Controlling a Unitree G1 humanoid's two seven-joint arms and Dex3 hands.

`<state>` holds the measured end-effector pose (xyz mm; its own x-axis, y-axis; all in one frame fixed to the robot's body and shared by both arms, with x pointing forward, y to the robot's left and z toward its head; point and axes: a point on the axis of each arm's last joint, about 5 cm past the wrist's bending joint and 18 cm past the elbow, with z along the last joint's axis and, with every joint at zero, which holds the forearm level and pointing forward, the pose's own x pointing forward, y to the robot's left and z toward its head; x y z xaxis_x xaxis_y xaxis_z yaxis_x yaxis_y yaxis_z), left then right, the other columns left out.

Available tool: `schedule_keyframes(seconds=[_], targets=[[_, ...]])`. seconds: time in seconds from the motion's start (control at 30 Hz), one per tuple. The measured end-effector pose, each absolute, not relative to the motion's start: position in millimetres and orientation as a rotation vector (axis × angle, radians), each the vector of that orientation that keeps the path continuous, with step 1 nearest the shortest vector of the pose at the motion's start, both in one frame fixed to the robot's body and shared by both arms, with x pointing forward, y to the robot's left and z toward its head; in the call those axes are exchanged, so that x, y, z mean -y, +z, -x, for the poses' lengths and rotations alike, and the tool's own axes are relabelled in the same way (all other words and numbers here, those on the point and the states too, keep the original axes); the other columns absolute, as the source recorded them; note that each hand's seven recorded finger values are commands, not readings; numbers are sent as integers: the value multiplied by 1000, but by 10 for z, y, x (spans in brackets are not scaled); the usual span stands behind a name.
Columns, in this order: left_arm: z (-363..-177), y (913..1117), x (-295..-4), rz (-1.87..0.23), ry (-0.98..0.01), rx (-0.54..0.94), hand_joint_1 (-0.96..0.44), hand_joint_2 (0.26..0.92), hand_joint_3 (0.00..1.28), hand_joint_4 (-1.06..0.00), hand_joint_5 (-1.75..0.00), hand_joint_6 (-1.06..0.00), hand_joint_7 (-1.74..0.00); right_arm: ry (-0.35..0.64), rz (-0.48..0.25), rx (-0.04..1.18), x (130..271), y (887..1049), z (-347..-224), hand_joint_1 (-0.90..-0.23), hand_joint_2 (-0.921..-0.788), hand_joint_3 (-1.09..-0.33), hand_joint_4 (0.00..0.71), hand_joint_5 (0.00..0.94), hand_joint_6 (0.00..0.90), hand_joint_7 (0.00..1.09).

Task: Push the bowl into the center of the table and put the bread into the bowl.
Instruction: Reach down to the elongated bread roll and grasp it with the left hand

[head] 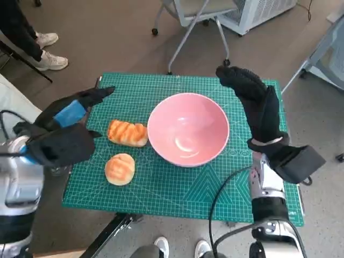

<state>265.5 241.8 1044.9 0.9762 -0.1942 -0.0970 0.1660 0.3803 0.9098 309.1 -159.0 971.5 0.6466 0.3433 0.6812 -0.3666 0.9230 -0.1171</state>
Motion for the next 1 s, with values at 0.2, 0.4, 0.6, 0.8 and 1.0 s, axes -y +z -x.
schedule_keyframes(seconds=[0.2, 0.4, 0.6, 0.8, 1.0], targets=[[-2750, 10362, -2367, -1156, -247, -9, 225, 800, 17, -197, -1, -362, -4, 400, -36, 765, 1596, 9705, -3091, -664, -921, -743, 215, 0, 125, 431], [-2872, 10224, -2311, -1141, -281, -30, 203, 799, 16, -212, -5, -376, -8, 398, -42, 761, 1604, 9693, -3091, -662, -921, -742, 216, 0, 122, 438], [-3002, 10122, -2252, -1169, -311, -58, 171, 797, 15, -215, -3, -383, -7, 397, -49, 761, 1609, 9688, -3090, -656, -921, -743, 215, 0, 118, 444], [-3102, 10054, -2177, -1209, -332, -109, 148, 798, 15, -211, 0, -372, -1, 395, -54, 762, 1614, 9687, -3087, -660, -921, -743, 219, 2, 120, 453], [-3201, 9986, -2117, -1221, -359, -181, 131, 800, 16, -201, 0, -356, 0, 392, -61, 768, 1620, 9696, -3080, -662, -921, -743, 220, 2, 119, 461]])
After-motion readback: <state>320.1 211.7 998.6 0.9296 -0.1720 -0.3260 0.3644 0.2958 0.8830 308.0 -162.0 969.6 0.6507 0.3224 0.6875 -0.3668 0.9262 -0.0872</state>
